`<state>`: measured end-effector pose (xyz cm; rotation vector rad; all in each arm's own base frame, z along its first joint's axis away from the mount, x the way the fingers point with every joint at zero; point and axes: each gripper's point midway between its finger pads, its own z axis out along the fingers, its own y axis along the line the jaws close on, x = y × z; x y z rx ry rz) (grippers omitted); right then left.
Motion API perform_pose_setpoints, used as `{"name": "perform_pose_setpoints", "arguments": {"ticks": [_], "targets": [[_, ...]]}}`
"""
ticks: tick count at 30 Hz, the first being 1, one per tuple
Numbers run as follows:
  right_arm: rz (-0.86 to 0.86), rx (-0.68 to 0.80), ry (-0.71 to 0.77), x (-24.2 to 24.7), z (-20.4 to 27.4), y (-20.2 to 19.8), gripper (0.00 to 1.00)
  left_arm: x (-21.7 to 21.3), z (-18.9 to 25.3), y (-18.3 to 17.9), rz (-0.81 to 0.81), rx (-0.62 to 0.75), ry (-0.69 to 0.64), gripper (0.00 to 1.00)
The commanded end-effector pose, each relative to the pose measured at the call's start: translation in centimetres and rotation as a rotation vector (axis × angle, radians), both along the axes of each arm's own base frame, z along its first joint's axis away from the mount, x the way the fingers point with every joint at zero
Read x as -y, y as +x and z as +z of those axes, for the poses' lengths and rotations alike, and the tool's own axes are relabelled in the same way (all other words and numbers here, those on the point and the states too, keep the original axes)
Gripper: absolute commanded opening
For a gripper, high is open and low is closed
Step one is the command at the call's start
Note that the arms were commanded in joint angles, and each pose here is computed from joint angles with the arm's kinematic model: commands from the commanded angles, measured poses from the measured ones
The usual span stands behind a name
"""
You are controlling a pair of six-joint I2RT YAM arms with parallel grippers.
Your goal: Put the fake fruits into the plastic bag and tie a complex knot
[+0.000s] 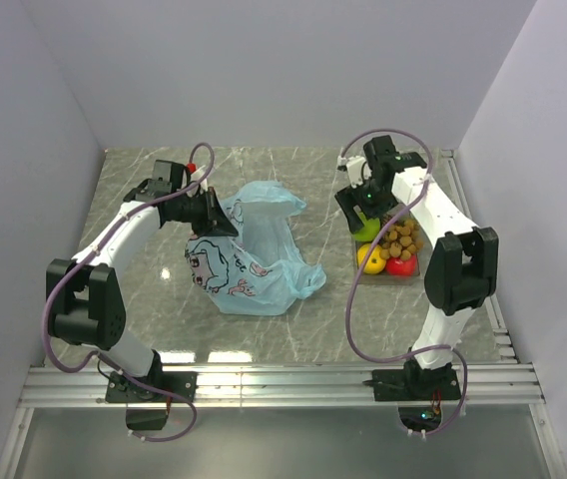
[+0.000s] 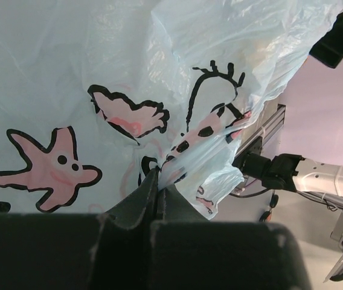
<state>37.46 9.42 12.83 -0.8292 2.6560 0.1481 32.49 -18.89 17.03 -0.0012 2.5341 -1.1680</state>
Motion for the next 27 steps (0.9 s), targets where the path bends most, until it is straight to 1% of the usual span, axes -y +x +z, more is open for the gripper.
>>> {"name": "perform_pose_setpoints", "arguments": {"ticks": [1, 4, 6, 7, 9, 10, 11, 13, 16, 22, 23, 24, 26, 27], "targets": [[-0.012, 0.132, 0.095, -0.9, 6.2, 0.9, 0.62, 0.2, 1.3, 0.6, -0.023, 0.044, -0.036, 0.00], [0.009, 0.168, 0.182, -2.3, 8.9, 0.6, 0.61, 0.5, 1.6, 0.6, -0.034, 0.030, -0.078, 0.00], [0.024, 0.179, 0.254, -3.4, 10.6, -0.1, 0.61, 1.0, 2.2, 0.2, -0.054, 0.013, -0.137, 0.00], [0.059, 0.173, 0.329, -4.7, 11.5, -0.8, 0.61, 1.2, 2.6, 0.4, -0.059, 0.021, -0.160, 0.00], [0.082, 0.181, 0.409, -5.9, 13.2, -1.8, 0.60, 1.9, 3.6, 0.0, -0.080, 0.000, -0.229, 0.00], [0.116, 0.180, 0.475, -7.0, 14.0, -2.4, 0.60, 2.1, 4.1, 0.2, -0.090, 0.021, -0.251, 0.00], [0.132, 0.181, 0.504, -7.6, 14.6, -2.8, 0.59, 2.5, 4.8, -0.2, -0.108, 0.002, -0.296, 0.00], [0.159, 0.191, 0.560, -8.6, 15.9, -3.8, 0.56, 2.9, 5.7, -0.2, -0.127, 0.009, -0.344, 0.00], [0.225, 0.228, 0.648, -10.7, 18.5, -5.3, 0.54, 3.5, 7.3, -0.2, -0.150, 0.019, -0.446, 0.00], [0.323, 0.319, 0.694, -13.6, 20.6, -6.6, 0.51, 4.4, 6.9, -0.7, -0.208, 0.001, -0.533, 0.00], [0.338, 0.320, 0.685, -14.1, 20.5, -6.9, 0.51, 4.5, 6.3, -0.9, -0.196, -0.055, -0.551, 0.00], [0.360, 0.321, 0.660, -14.8, 19.8, -6.9, 0.50, 4.7, 6.8, -0.7, -0.217, 0.003, -0.565, 0.00], [0.364, 0.306, 0.631, -15.5, 18.1, -6.6, 0.49, 5.0, 6.5, -1.4, -0.236, -0.029, -0.600, 0.00], [0.352, 0.296, 0.607, -15.8, 16.9, -6.1, 0.48, 5.3, 6.9, -1.5, -0.270, 0.026, -0.615, 0.00]]}}
